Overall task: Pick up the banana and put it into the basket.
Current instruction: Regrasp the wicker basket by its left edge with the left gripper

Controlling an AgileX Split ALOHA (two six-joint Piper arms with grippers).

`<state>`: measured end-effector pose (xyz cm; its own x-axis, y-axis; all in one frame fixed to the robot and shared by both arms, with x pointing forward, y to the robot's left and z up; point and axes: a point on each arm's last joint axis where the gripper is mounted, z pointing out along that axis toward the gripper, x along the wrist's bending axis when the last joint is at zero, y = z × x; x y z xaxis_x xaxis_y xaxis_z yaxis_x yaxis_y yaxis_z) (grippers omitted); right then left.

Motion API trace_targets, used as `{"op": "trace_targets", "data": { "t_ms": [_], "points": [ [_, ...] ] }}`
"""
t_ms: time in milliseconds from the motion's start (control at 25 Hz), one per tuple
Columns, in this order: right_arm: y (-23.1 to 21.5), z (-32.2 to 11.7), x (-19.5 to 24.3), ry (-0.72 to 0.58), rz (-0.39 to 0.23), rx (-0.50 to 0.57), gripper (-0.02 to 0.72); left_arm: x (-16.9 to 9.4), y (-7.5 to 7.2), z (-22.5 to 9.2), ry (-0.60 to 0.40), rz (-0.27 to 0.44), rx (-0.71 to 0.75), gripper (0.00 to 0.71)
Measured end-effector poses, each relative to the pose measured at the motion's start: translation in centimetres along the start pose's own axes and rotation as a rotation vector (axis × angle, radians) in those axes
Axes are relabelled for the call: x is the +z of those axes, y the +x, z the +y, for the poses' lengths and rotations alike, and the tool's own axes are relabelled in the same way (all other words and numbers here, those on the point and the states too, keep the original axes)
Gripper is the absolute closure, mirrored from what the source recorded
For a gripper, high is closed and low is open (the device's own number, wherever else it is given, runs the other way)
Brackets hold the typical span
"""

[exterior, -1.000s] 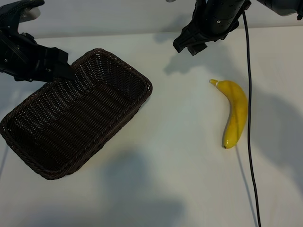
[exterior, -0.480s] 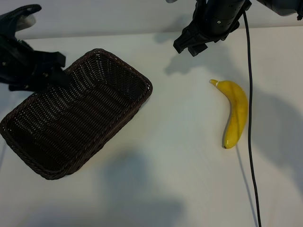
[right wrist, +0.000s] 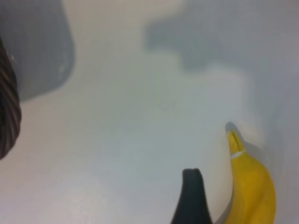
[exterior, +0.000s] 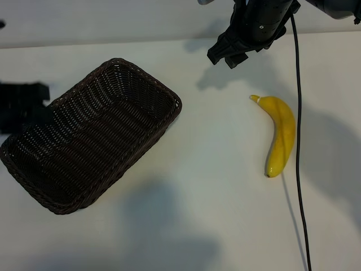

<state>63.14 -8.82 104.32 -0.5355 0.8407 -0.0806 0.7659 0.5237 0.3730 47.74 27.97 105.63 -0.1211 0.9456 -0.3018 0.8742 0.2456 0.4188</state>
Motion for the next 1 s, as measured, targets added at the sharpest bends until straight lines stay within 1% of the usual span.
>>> {"op": "trace_targets", "data": {
  "t_ms": [80,200,360,520,760,1000],
  "points": [
    [0.0,0.0,0.0,0.0,0.0,0.0,0.144,-0.2,0.5,-1.4,-0.008,0.02,-0.031,0.136],
    [0.0,0.0,0.0,0.001,0.0,0.0,0.144,-0.5,1.5,-3.4,-0.024,0.072,-0.075,0.136],
    [0.0,0.0,0.0,0.002,0.0,0.0,0.144,-0.9,2.7,-5.5,-0.067,0.125,-0.143,0.136],
    [0.0,0.0,0.0,0.002,0.0,-0.001,0.144,-0.7,3.2,-6.8,-0.087,0.142,-0.187,0.136],
    [0.0,0.0,0.0,0.005,0.0,-0.004,0.144,0.6,3.9,-7.8,-0.093,0.151,-0.23,0.136],
    [0.0,-0.1,0.0,0.007,0.0,-0.004,0.144,2.0,4.8,-8.8,-0.079,0.194,-0.257,0.136]
  ]
}}
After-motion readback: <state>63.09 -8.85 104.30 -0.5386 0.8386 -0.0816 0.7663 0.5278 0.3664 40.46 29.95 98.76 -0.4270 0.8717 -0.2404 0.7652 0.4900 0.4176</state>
